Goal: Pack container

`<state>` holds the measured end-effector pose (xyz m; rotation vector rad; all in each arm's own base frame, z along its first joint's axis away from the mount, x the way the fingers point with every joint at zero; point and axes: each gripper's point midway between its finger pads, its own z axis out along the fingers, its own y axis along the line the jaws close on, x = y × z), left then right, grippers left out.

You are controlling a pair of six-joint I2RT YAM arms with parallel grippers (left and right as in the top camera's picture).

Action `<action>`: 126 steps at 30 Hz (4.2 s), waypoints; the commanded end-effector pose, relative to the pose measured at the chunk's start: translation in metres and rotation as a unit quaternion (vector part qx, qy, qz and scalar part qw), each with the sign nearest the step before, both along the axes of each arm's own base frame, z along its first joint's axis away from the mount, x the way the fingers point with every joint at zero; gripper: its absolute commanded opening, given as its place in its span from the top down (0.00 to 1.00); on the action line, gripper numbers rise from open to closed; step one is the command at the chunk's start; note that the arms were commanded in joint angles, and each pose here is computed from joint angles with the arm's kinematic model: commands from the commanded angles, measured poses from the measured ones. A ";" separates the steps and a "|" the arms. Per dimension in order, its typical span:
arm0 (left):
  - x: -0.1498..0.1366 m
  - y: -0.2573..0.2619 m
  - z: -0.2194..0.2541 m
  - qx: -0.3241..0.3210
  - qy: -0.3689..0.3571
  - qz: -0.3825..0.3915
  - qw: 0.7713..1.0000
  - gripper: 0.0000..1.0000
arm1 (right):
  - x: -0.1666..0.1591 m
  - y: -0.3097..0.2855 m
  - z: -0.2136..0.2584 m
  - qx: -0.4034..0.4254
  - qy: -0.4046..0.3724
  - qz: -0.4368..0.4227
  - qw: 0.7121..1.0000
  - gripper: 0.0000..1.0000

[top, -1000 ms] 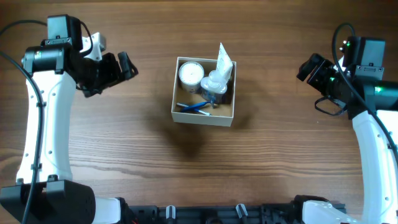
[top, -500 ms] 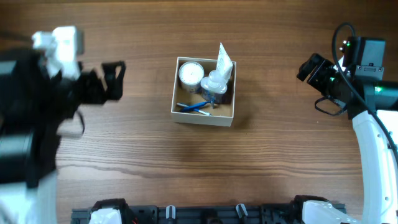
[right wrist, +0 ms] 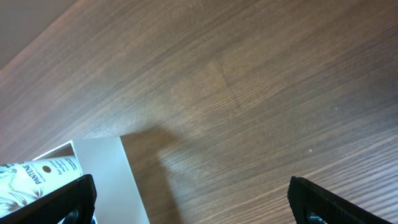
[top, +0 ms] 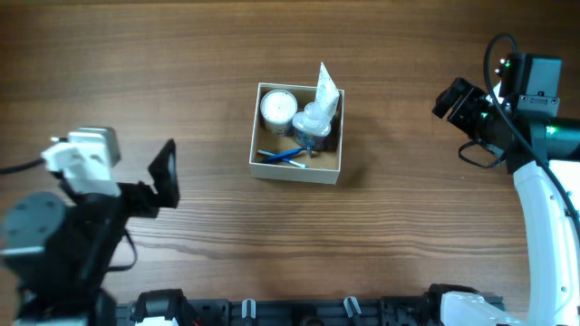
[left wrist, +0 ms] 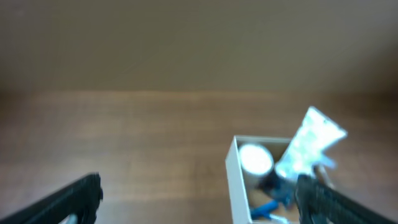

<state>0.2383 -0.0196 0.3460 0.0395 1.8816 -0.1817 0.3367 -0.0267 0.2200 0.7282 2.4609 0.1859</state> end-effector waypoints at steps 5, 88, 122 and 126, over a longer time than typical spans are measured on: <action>0.011 -0.010 -0.089 -0.015 -0.038 -0.027 0.999 0.00 | 0.004 0.000 0.003 0.006 -0.004 -0.002 1.000 0.00; 0.006 -0.010 -0.189 -0.028 -0.112 -0.023 0.993 0.00 | -0.095 0.028 -0.044 -0.141 -0.374 0.137 0.906 0.00; 0.006 -0.010 -0.189 -0.028 -0.112 -0.023 0.993 0.00 | -0.094 0.025 -0.049 -0.160 -0.433 0.121 0.879 0.00; 0.006 -0.010 -0.189 -0.028 -0.112 -0.023 0.993 0.00 | -0.094 0.024 -0.049 -0.160 -0.433 0.121 0.879 0.00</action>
